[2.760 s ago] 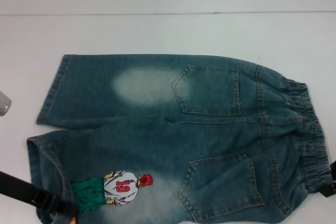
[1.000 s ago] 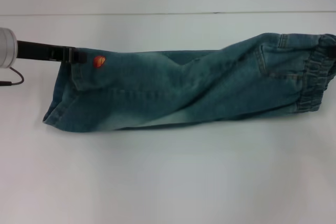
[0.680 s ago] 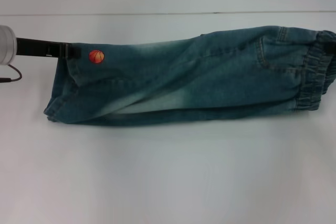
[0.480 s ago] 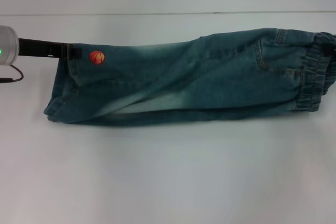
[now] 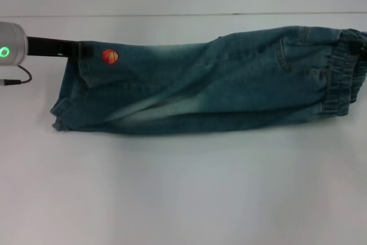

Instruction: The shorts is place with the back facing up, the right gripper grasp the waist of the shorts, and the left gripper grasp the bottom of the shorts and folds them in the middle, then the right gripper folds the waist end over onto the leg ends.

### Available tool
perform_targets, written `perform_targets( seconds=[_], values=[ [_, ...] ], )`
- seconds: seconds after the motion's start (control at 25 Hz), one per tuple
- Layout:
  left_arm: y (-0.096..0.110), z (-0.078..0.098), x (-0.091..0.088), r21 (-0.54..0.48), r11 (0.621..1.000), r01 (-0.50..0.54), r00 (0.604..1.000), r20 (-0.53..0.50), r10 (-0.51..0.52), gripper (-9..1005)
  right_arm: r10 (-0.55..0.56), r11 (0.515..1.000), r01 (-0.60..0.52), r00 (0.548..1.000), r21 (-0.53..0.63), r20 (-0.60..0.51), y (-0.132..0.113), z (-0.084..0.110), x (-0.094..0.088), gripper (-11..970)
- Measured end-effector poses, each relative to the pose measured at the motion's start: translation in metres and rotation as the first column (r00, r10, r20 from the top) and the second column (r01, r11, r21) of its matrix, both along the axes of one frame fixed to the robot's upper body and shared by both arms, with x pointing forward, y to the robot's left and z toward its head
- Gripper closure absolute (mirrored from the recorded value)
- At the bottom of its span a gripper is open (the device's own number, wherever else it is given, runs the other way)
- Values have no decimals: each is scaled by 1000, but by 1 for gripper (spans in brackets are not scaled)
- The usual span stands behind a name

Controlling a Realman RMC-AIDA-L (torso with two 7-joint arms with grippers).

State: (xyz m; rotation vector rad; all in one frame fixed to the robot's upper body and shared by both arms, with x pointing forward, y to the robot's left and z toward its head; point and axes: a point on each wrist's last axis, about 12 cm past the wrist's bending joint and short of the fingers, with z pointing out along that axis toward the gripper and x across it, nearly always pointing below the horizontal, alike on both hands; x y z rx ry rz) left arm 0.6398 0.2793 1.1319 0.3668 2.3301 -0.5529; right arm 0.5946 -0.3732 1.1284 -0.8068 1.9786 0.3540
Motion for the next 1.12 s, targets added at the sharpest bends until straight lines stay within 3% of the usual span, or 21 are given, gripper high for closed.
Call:
perform_targets(
  seconds=[0.28, 0.36, 0.52, 0.76, 0.84, 1.12],
  values=[
    [-6, -5, 3, 38, 999, -30, 1000, 3, 30, 991, -18, 998, 17, 1000, -68, -10, 10, -7, 13, 793],
    [-6, -6, 2, 36, 999, -28, 1000, -6, 29, 933, 5, 996, -8, 999, -91, -31, 15, -9, 14, 789],
    [-7, -8, -1, 29, 1000, -9, 999, -33, 10, 818, 22, 993, -27, 999, -113, -47, 19, -9, 15, 628],
    [2, -10, -7, 23, 1000, -20, 999, -34, 21, 599, 28, 991, -32, 999, -127, -32, 15, -5, 12, 374],
    [1, -11, -9, 17, 1000, -15, 999, -31, 16, 382, 45, 991, -48, 999, -122, -30, 13, -1, 9, 307],
    [-6, -13, -12, 5, 1000, 16, 999, -30, -16, 137, 51, 990, -62, 995, -128, -83, 6, 0, 2, 142]
  ],
)
